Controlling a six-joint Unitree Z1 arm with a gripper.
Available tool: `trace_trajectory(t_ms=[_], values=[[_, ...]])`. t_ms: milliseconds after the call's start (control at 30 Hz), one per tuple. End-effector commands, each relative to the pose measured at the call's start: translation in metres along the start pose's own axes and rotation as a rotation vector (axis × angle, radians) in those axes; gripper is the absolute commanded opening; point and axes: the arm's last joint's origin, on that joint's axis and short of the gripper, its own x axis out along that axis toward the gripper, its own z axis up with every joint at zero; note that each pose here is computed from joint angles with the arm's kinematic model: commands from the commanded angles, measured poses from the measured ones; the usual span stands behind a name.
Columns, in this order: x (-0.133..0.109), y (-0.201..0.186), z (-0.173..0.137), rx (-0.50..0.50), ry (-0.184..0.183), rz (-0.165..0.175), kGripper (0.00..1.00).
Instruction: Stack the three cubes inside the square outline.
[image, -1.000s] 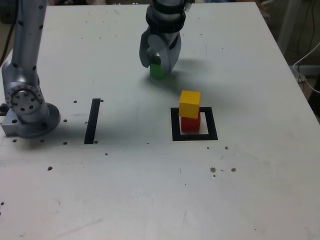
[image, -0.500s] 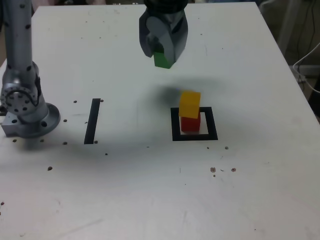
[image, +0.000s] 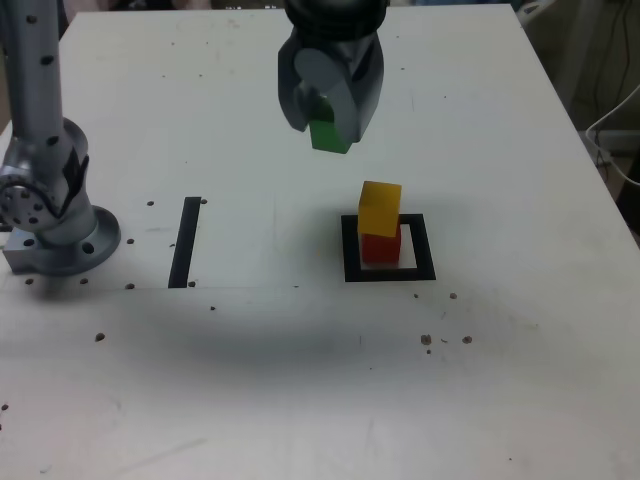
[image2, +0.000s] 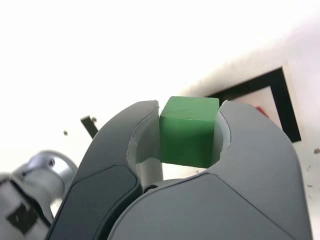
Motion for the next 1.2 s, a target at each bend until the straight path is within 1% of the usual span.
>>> trace_trajectory(t_ms=[0,100,267,500,667,800,867,1033,1167], values=[[-0.007,-0.008,0.002,-0.022,0.002,-0.001,0.16],[-0.014,-0.018,0.006,-0.056,0.003,-0.006,0.16],[-0.021,-0.028,0.018,-0.108,0.005,-0.029,0.16],[-0.019,-0.035,0.041,-0.105,0.02,-0.037,0.16],[-0.016,-0.044,0.057,-0.094,0.035,-0.022,0.16],[-0.018,-0.05,0.058,-0.117,0.05,0.006,0.16],[-0.018,-0.052,0.058,-0.124,0.054,0.013,0.16],[-0.018,-0.056,0.06,-0.128,0.055,0.018,0.16],[-0.014,-0.058,0.064,-0.126,0.064,0.02,0.19]])
